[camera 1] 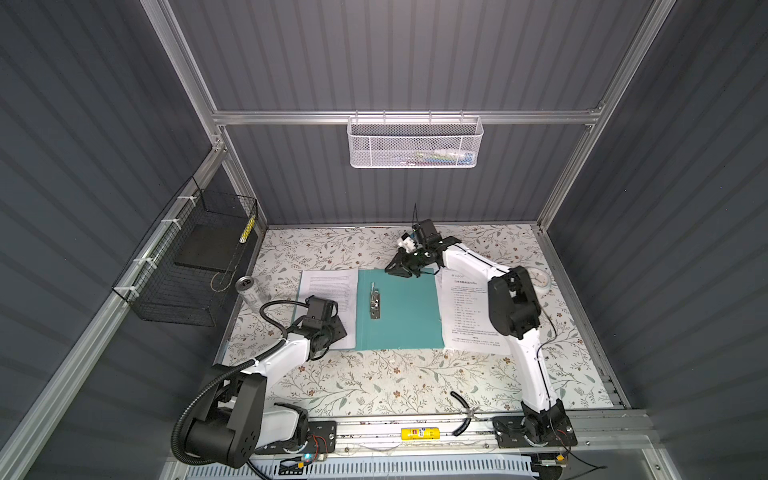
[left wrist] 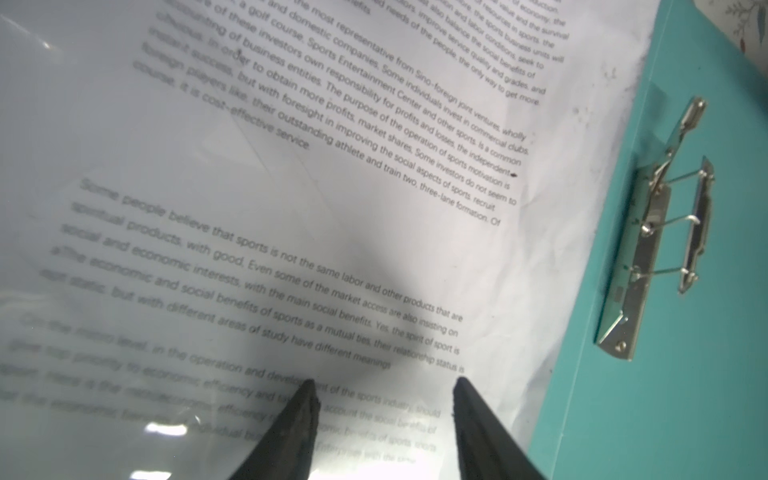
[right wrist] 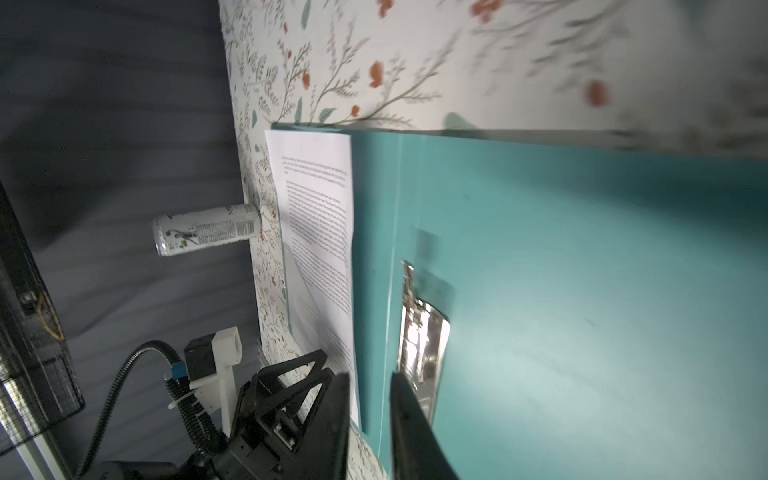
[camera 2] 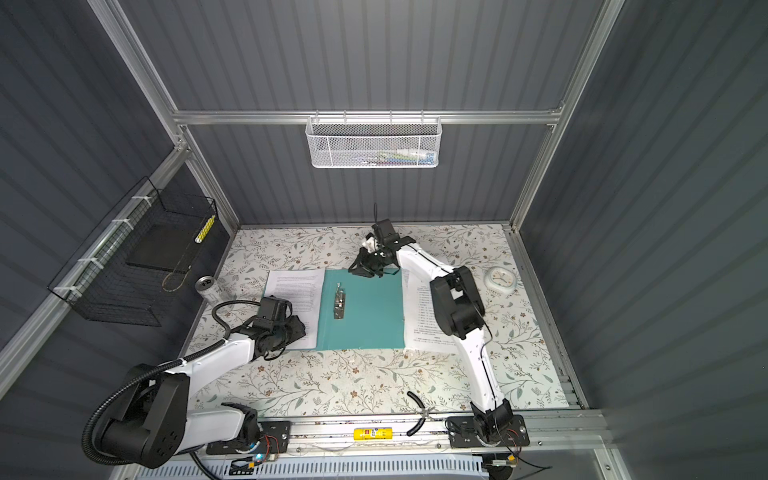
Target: Put the files into the folder
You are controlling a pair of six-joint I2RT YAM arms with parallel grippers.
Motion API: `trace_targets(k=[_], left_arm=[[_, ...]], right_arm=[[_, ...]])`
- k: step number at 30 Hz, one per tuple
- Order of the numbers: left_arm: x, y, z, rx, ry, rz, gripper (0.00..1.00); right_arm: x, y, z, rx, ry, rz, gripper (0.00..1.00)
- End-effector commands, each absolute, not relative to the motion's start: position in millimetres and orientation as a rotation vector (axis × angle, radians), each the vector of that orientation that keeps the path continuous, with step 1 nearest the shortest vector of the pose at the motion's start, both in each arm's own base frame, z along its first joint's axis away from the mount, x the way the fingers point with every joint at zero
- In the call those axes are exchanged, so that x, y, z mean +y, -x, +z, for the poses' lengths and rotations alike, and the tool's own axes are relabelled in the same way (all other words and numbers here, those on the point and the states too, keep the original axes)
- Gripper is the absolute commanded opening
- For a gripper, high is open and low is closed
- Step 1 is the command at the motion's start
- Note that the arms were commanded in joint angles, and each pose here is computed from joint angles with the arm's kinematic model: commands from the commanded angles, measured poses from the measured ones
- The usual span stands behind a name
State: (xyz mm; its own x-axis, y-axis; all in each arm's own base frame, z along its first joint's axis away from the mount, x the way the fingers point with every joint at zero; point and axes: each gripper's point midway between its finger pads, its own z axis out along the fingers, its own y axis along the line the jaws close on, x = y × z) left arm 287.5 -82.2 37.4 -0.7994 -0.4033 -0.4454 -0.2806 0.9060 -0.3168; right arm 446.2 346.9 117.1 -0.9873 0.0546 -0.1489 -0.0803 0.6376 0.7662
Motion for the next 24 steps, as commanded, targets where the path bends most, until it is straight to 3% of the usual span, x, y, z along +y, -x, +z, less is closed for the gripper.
trace_targets(k=[1, 4, 10, 14, 19, 24], left_arm=[[-88.0, -307.0, 73.7, 2.496, 0.374, -0.335, 0.64], [-96.8, -324.3, 102.2, 2.461, 0.291, -0.358, 0.71], [-128.3, -354.7, 162.3, 2.365, 0.179, -0.473, 0.74], [-167.8, -358.5, 185.7, 2.333, 0.067, -0.488, 0.74], [-215.5, -360.4, 192.1, 2.313, -0.016, -0.573, 0.75], [-242.3, -362.9, 192.5, 2.301, -0.059, -0.621, 0.75]], right_arm=[[267.5, -456.0, 156.2, 2.587, 0.002, 1.079, 0.25], [194.2, -448.8, 168.0, 2.553, -0.097, 0.904, 0.27], [87.8, -418.0, 160.1, 2.497, -0.379, 0.791, 0.31], [44.4, -394.9, 150.7, 2.453, -0.528, 0.764, 0.39], [6.9, -369.2, 133.1, 2.442, -0.629, 0.645, 0.58], [-17.2, -355.3, 113.0, 2.452, -0.727, 0.617, 0.59]])
